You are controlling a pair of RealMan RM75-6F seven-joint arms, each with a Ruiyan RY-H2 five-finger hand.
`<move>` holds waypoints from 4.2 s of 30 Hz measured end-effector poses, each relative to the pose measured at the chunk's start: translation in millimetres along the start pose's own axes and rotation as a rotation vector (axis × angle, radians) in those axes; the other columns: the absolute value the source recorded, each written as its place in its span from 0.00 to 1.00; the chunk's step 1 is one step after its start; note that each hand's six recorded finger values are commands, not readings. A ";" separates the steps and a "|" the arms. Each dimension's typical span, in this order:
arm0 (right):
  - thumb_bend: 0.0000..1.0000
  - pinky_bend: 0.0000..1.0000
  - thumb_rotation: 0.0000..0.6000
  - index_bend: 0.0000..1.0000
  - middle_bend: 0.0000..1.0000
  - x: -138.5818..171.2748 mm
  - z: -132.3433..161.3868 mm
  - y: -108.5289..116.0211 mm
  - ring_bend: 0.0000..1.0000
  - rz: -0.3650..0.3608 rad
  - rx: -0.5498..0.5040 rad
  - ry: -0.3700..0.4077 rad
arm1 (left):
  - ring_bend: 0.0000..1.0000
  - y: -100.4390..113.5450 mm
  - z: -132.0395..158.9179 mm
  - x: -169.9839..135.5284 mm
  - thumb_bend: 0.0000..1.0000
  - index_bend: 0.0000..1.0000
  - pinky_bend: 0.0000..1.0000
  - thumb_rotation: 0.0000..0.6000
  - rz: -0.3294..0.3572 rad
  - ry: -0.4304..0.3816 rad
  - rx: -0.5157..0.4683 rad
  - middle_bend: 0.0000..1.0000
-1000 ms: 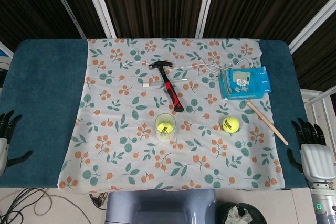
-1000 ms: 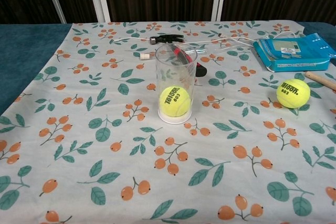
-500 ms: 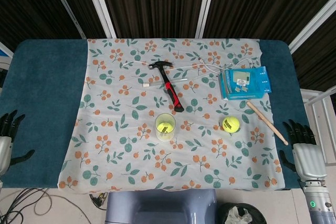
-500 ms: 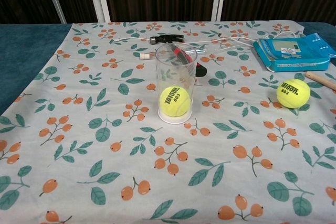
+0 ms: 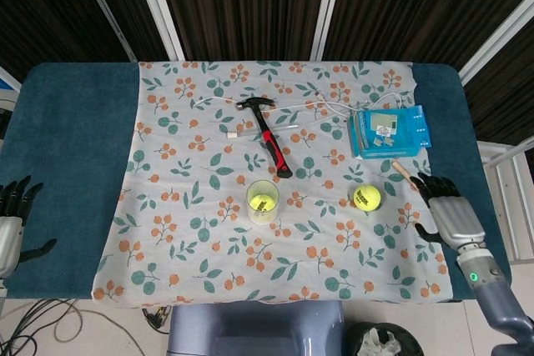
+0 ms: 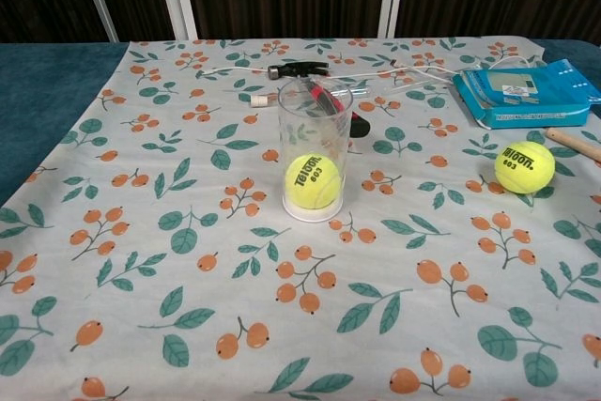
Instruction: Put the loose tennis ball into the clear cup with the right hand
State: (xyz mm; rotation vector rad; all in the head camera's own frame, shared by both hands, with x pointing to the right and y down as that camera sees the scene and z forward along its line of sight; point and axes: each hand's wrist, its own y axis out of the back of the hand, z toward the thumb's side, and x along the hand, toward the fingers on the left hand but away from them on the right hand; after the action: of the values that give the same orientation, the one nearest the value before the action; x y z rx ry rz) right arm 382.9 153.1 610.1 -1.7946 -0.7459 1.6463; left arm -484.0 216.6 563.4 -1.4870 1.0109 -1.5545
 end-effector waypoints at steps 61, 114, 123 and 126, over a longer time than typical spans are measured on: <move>0.39 0.70 1.00 0.53 0.40 -100.9 64.4 -46.9 0.48 0.146 0.049 0.000 | 0.00 3.1 -7.7 1.1 0.09 0.11 0.04 1.00 -0.008 0.038 -0.062 0.00; 0.39 0.97 1.00 0.53 0.40 -62.5 255.4 88.2 0.44 0.095 -0.036 0.358 | 0.00 10.2 -16.3 1.0 0.09 0.11 0.04 1.00 0.018 0.064 -0.085 0.00; 0.39 0.99 1.00 0.53 0.40 -65.2 273.9 87.3 0.44 0.089 -0.048 0.382 | 0.00 11.6 -16.9 0.9 0.09 0.11 0.04 1.00 0.026 0.064 -0.088 0.00; 0.39 1.00 1.00 0.53 0.40 -65.7 278.6 84.6 0.44 0.093 -0.047 0.385 | 0.00 11.8 -16.3 0.8 0.09 0.11 0.04 1.00 0.028 0.060 -0.088 0.00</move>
State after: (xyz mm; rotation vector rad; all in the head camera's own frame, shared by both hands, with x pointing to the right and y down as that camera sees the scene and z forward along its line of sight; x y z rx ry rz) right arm 101.3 61.2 573.5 -2.1231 -0.5371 1.2866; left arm -500.3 211.7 552.7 -1.4868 1.1438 -1.5606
